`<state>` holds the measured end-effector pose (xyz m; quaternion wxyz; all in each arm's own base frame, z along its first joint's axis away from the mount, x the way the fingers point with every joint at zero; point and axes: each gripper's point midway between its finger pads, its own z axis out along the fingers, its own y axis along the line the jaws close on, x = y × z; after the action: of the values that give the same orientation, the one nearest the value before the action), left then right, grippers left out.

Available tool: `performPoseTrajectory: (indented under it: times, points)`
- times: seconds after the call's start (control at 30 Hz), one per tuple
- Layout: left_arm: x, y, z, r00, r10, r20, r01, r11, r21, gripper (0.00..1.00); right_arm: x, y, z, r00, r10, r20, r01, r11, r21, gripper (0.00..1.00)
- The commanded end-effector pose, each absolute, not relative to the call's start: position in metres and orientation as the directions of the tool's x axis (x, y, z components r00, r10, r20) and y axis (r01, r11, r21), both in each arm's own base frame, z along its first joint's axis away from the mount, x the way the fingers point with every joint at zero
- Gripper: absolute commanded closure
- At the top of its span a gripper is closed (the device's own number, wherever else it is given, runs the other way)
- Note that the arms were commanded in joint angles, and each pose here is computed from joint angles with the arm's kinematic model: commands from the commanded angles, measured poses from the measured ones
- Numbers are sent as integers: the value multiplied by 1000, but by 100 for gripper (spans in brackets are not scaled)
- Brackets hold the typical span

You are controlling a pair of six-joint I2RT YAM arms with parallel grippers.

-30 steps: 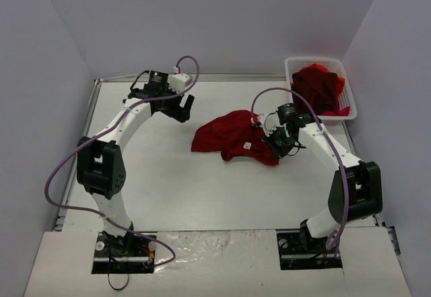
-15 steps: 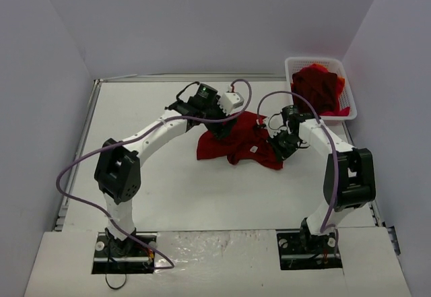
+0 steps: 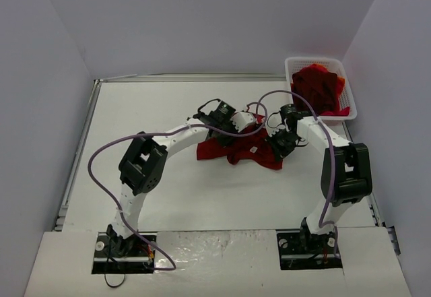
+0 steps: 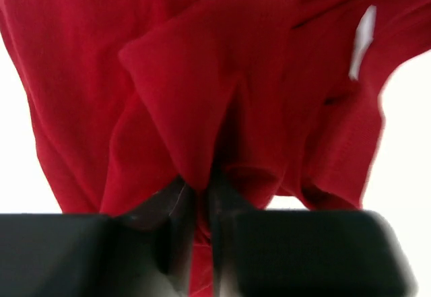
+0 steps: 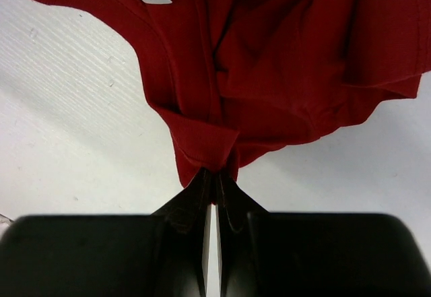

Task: Fold and stack the t-shirts
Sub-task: Flatten out the tshirt

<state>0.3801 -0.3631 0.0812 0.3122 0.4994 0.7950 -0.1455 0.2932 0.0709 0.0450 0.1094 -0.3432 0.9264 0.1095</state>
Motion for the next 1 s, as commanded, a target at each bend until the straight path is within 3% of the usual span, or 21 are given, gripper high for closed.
performPoseTrajectory:
  times: [0.0, 0.2, 0.4, 0.67, 0.97]
  points:
    - [398, -365, 128, -246, 655, -714, 850, 500, 166, 97, 291, 70, 52, -739, -615, -274, -664, 734, 143, 100]
    - [408, -336, 185, -209, 611, -764, 773, 582, 254, 98, 292, 67, 56, -739, -611, -284, -661, 739, 132, 100]
    - [422, -269, 244, -265, 507, -820, 684, 699, 211, 98, 296, 63, 62, -742, -603, -291, -652, 751, 106, 100]
    - [409, -166, 229, -403, 507, -762, 577, 787, 218, 98, 320, 51, 76, -748, -595, -295, -625, 781, 9, 100]
    - [336, -102, 222, -507, 544, -668, 590, 784, 191, 97, 344, 44, 91, -744, -589, -316, -603, 795, -63, 100]
